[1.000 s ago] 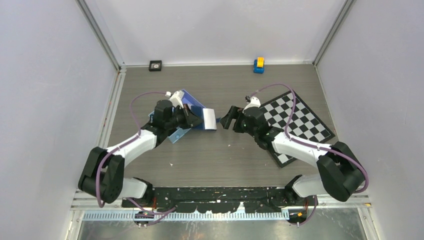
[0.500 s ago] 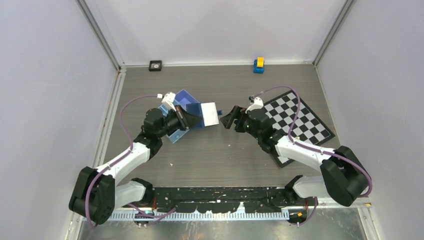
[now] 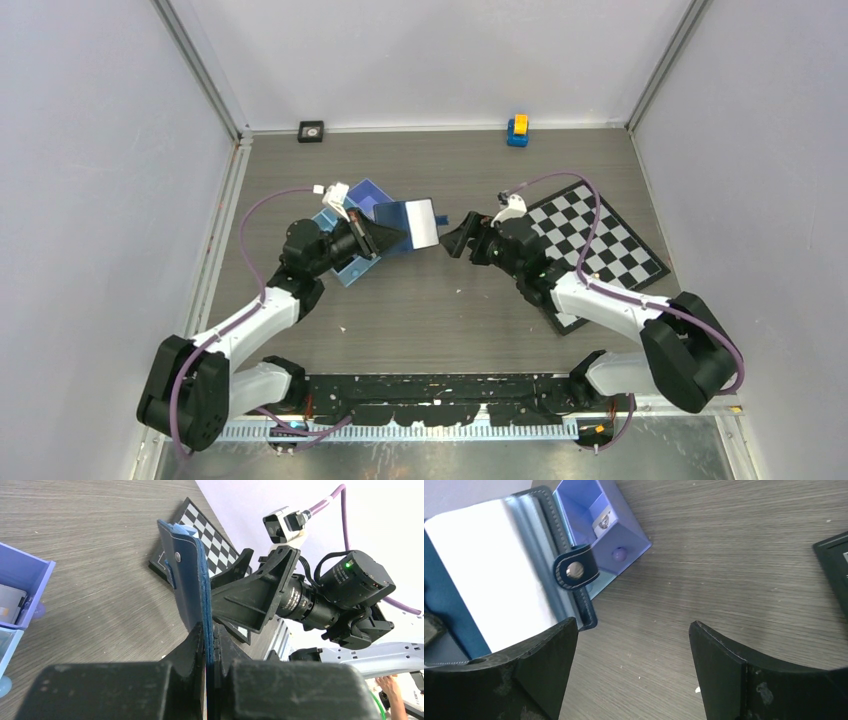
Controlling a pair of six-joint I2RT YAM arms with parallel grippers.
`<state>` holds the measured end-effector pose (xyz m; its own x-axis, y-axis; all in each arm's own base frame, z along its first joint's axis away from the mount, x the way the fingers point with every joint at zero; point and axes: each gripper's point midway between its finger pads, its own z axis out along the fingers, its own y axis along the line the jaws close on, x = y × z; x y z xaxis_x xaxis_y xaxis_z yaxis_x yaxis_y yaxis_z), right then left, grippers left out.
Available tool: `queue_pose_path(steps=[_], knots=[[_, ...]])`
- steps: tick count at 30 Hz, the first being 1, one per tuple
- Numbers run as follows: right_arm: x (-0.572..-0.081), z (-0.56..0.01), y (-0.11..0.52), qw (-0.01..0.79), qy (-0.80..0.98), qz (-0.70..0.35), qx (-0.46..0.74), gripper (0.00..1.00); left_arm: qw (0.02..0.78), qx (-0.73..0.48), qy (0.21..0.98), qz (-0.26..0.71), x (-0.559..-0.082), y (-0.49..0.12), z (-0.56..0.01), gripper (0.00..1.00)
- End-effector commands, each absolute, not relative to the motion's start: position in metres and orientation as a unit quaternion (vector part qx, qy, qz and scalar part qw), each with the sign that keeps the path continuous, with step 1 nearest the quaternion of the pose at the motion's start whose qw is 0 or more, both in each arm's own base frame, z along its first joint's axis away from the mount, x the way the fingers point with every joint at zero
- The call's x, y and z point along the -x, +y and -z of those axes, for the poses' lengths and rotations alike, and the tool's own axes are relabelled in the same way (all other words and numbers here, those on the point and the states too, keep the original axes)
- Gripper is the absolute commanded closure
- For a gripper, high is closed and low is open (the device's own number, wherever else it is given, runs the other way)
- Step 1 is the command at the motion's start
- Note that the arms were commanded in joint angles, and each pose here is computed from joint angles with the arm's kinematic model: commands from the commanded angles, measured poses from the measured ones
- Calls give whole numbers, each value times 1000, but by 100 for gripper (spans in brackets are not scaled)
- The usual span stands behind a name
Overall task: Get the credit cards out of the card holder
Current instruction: Remove the credit card from the card holder.
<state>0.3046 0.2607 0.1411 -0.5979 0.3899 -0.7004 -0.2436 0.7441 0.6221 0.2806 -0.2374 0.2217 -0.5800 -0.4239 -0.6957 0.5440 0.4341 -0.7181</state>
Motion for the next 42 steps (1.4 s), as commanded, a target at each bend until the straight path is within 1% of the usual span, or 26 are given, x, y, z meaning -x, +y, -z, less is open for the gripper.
queue_pose_path(steps=[1, 5, 9, 18, 22, 26, 32, 37, 42], knots=[[-316, -166, 249, 487, 797, -352, -70, 14, 492, -66, 674, 547, -276, -237, -249, 100], [-316, -163, 259, 472, 802, -363, -53, 14, 489, -76, 662, 562, -274, -241, -254, 100], [-309, -169, 273, 464, 790, -402, -23, 15, 466, -96, 654, 588, -270, -250, -258, 100], [-295, -191, 276, 479, 760, -439, 0, 15, 457, -76, 682, 567, -281, -249, -242, 100], [-290, -191, 292, 452, 757, -471, 23, 14, 450, -93, 662, 591, -275, -255, -252, 100], [-294, -182, 297, 431, 763, -482, 10, 10, 438, -109, 636, 626, -267, -261, -261, 100], [-291, -187, 305, 405, 742, -535, 12, 9, 435, -118, 625, 638, -263, -262, -265, 100], [-281, -207, 309, 408, 696, -591, 29, 9, 428, -108, 632, 637, -267, -263, -261, 100], [-277, -210, 313, 402, 689, -602, 44, 9, 418, -94, 652, 626, -275, -264, -249, 100]])
